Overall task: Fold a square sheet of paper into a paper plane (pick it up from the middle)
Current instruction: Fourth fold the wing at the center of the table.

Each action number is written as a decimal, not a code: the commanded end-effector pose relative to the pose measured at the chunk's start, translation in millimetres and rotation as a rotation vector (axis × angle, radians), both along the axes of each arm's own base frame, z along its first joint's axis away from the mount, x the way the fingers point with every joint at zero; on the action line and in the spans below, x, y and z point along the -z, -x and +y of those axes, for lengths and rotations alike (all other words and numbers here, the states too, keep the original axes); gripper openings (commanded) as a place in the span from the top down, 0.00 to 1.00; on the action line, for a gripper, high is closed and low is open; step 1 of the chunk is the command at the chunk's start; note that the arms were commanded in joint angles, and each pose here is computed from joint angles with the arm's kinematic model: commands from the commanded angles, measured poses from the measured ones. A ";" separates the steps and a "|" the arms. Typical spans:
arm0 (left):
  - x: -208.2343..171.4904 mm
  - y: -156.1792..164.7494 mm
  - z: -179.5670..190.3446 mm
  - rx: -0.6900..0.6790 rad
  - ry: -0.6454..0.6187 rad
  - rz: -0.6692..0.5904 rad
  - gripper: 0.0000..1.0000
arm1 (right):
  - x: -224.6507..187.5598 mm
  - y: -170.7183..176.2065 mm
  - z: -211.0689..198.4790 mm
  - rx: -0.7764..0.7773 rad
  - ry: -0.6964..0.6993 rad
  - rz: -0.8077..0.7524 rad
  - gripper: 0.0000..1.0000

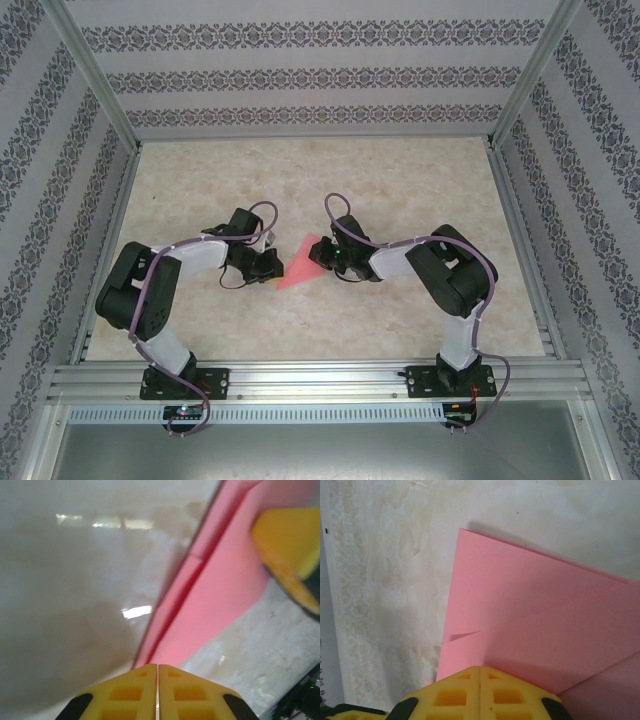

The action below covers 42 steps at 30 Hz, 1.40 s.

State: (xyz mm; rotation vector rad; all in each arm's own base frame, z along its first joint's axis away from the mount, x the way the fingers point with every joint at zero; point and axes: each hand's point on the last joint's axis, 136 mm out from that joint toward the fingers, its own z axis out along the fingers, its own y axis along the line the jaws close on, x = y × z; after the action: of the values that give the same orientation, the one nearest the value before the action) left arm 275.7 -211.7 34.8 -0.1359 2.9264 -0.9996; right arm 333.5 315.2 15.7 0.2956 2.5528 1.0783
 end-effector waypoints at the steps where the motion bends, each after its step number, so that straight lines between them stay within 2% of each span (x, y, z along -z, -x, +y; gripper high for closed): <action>1: -31.3 -10.8 -15.8 0.016 0.095 -0.030 0.87 | 41.5 15.4 -22.3 0.023 0.124 0.082 0.95; 5: -42.9 -15.8 -39.3 0.057 0.218 -0.016 0.84 | 42.7 13.5 -22.3 0.030 0.126 0.085 0.95; 16: -20.3 -24.8 -59.7 0.075 0.229 0.028 0.82 | 44.6 15.4 -21.7 0.029 0.129 0.091 0.95; 21: -3.3 -22.7 -60.5 0.082 0.181 0.055 0.81 | 45.1 15.0 -21.9 0.032 0.130 0.093 0.95; 29: 29.5 -3.7 -36.4 0.097 0.031 0.105 0.84 | 49.2 15.7 -23.7 0.031 0.152 0.103 0.95; 42: 41.1 36.2 -11.5 0.101 -0.034 0.157 0.85 | 52.2 18.2 -29.3 0.029 0.191 0.109 0.95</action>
State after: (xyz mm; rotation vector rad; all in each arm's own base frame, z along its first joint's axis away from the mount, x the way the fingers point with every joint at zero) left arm 272.8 -245.3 17.3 -0.0220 2.9657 -1.1500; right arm 334.0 317.9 14.6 0.2857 2.5640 1.0622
